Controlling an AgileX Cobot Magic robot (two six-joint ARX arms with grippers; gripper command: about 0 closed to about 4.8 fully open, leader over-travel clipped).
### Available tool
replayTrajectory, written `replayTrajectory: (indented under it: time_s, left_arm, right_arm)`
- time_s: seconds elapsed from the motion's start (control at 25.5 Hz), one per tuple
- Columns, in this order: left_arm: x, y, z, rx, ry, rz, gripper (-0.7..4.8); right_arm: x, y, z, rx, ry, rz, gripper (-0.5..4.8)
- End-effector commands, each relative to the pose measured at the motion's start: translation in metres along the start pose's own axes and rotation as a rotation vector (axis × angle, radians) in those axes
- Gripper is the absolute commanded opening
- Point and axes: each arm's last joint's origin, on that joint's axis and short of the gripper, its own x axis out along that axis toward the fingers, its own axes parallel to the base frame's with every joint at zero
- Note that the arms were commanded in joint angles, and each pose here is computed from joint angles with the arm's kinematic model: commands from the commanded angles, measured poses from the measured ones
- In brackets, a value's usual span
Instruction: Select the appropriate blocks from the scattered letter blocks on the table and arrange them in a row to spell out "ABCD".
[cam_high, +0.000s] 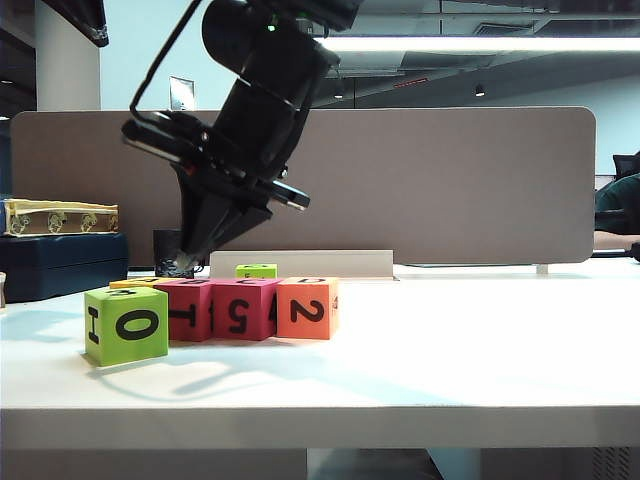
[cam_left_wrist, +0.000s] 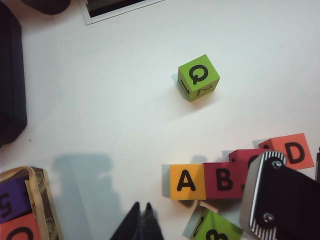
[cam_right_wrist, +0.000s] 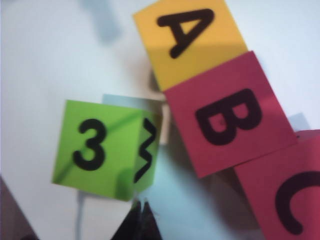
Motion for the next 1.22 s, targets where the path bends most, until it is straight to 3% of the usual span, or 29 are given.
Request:
replayTrajectory:
  time_s: [0.04, 0.51, 1.22]
  left_arm:
    - [-0.003, 0.000, 0.001, 0.001, -0.014, -0.004, -0.06]
    - [-0.003, -0.001, 0.001, 0.001, -0.019, -0.027, -0.06]
    - [-0.003, -0.001, 0.001, 0.001, -0.022, -0.040, -0.06]
  right_arm:
    - [0.004, 0.001, 0.001, -0.009, -0.012, -0.008, -0.02]
    - [0.021, -0.004, 0.002, -0.013, -0.034, -0.016, -0.02]
    - [0.023, -0.022, 0.007, 0.007, -0.092, -0.138, -0.02]
